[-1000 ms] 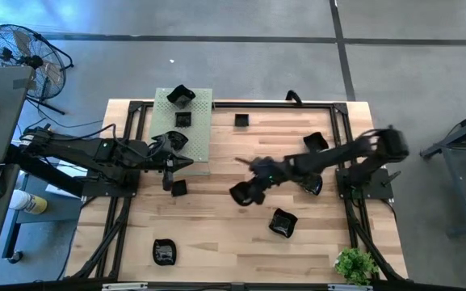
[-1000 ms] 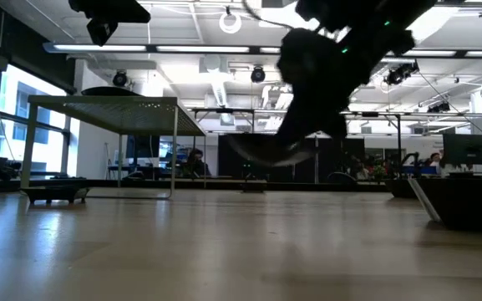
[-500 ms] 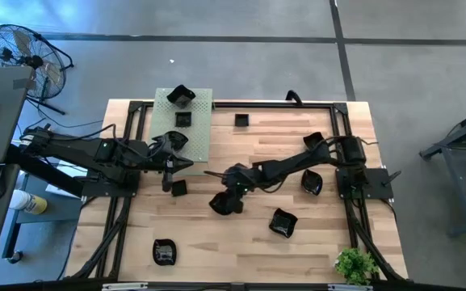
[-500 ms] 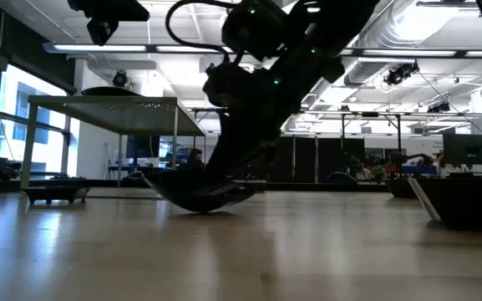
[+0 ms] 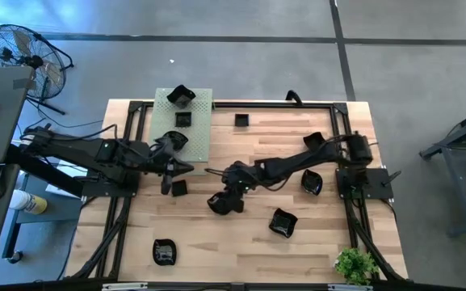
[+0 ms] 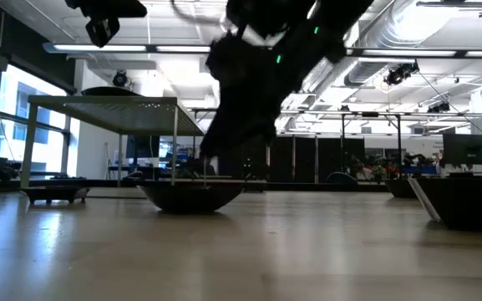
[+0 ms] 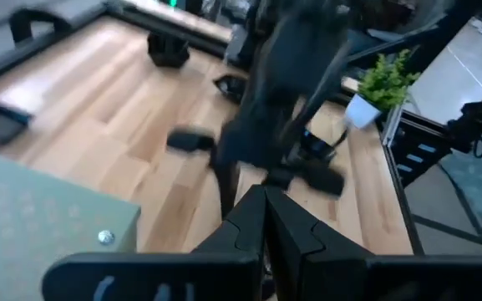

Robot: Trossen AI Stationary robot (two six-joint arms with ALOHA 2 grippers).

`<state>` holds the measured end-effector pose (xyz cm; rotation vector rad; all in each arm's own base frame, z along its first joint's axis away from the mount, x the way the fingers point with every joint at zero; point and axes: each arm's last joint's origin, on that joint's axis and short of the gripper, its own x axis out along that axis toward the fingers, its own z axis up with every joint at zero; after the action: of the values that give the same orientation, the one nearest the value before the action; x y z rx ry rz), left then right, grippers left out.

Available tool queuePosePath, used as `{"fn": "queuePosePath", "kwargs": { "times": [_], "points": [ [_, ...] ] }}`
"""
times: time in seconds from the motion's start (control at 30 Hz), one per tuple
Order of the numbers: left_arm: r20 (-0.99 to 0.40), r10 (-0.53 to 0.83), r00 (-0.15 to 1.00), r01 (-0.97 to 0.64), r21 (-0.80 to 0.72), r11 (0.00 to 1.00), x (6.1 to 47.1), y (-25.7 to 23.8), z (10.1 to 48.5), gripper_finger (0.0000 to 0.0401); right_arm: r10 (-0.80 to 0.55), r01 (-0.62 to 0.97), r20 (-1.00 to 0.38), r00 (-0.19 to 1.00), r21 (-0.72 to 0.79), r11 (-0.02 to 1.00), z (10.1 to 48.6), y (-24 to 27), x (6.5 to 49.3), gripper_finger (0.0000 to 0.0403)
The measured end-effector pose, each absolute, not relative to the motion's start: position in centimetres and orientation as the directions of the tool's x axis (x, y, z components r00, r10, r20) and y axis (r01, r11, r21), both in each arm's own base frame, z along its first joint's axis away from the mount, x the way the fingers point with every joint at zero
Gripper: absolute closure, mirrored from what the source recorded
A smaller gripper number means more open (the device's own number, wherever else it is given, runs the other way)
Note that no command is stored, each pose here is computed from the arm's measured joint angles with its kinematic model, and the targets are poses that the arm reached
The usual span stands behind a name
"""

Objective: Pick & Place Mini shaped plates
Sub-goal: Stack the leaf-shaped plate on the other leaf-shaped plate on the shelf

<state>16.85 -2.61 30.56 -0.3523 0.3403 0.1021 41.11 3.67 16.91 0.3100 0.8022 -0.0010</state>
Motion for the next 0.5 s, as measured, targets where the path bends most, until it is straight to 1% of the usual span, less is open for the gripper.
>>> {"fn": "queuePosePath", "kwargs": {
  "times": [0.07, 0.13, 0.27, 0.33, 0.37, 0.5],
  "points": [
    [-0.363, 0.034, 0.931, -0.171, -0.351, 0.921, 17.2, -2.7, 30.3, 0.04, 0.121, 0.107, -0.704, 0.7, 0.272, 0.956, 18.6, 3.8, 40.4, 0.0311],
    [-0.383, 0.024, 0.924, -0.18, -0.375, 0.909, 17.7, -2.8, 29.9, 0.04, 0.115, 0.099, -0.707, 0.698, 0.255, 0.962, 20.5, 4.2, 39.3, 0.0319],
    [-0.47, 0.013, 0.882, -0.209, -0.369, 0.906, 19.1, -3.3, 29.3, 0.0401, 0.042, 0.114, -0.703, 0.71, 0.173, 0.978, 23.3, 5.2, 36.4, 0.0363],
    [-0.522, 0.013, 0.853, -0.222, -0.34, 0.914, 19.7, -3.7, 29.2, 0.0401, 0.022, 0.132, -0.693, 0.72, 0.168, 0.977, 24.0, 5.4, 34.5, 0.039],
    [-0.549, 0.01, 0.836, -0.224, -0.324, 0.919, 20.0, -3.9, 29.0, 0.0401, 0.016, 0.144, -0.685, 0.729, 0.177, 0.974, 24.3, 5.4, 33.5, 0.0396],
    [-0.613, -0.017, 0.79, -0.212, -0.3, 0.93, 21.4, -5.3, 27.9, 0.0401, 0.003, 0.203, -0.635, 0.773, 0.252, 0.946, 25.5, 5.2, 29.5, 0.0388]
  ]
}}
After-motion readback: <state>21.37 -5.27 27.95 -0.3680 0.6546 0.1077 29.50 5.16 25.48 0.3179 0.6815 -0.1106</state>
